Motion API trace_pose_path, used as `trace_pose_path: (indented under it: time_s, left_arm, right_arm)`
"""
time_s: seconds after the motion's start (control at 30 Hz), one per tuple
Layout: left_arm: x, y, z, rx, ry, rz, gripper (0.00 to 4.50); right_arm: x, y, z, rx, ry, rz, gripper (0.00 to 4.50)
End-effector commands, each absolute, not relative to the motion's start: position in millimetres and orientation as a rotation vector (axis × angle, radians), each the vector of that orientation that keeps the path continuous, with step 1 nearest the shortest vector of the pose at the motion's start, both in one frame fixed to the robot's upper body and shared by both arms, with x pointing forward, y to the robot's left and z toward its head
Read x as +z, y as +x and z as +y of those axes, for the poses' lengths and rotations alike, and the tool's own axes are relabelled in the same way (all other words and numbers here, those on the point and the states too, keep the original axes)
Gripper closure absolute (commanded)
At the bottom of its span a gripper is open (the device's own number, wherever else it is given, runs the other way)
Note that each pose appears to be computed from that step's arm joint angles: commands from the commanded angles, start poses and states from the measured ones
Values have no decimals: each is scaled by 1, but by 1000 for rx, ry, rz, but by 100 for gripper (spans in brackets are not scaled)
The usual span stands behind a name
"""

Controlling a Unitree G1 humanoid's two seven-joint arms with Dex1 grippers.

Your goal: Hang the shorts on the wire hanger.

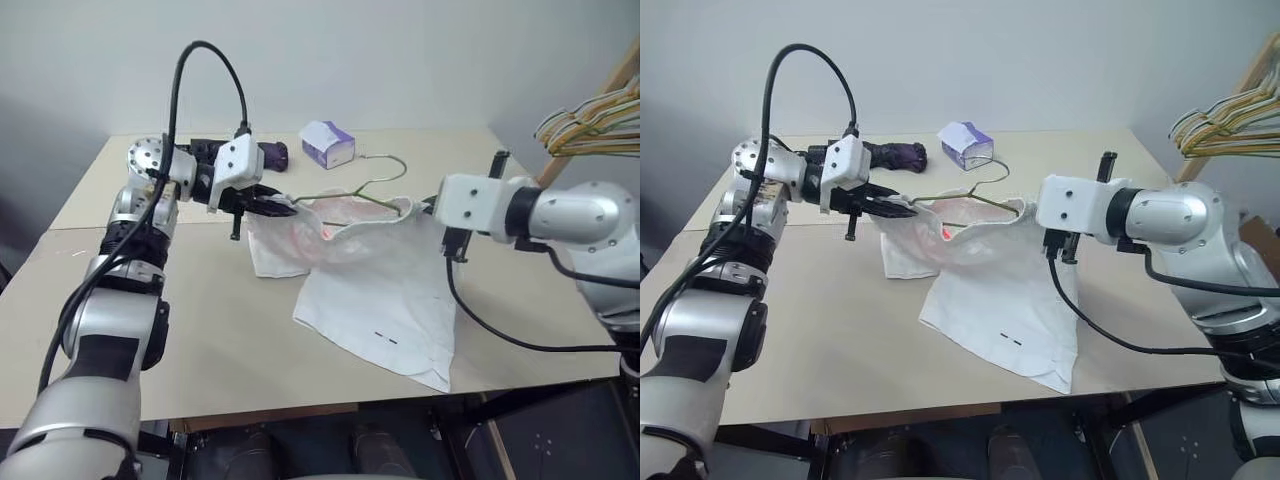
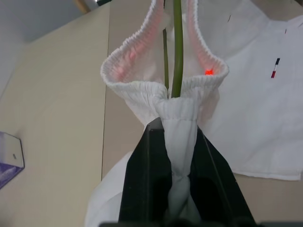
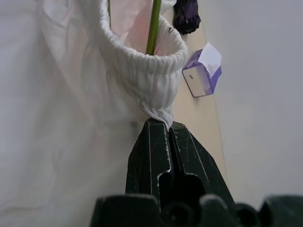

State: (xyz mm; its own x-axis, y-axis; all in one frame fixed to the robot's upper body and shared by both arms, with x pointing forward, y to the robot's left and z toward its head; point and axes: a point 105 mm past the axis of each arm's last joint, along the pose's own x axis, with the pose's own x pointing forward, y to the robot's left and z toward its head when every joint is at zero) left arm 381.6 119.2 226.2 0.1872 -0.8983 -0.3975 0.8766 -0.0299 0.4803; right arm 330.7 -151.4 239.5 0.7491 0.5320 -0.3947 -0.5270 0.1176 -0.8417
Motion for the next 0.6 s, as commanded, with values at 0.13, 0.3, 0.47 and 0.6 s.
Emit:
trace_pose_path:
  time_s: [0.13, 0.3, 0.47, 0.6]
  left_arm:
    - [239, 377, 118, -1419, 739, -106, 446]
    - [238, 376, 117, -1427, 718, -124, 446]
    - [236, 367, 120, -1489, 716, -125, 446]
    - [235, 362, 123, -1504, 710, -125, 446]
  right_arm:
    - [255, 330, -142, 750, -1290, -134, 449]
    - [249, 319, -139, 854, -1272, -125, 386]
    - [240, 325, -145, 873, -1213, -89, 282]
    - [239, 329, -150, 886, -1117, -81, 282]
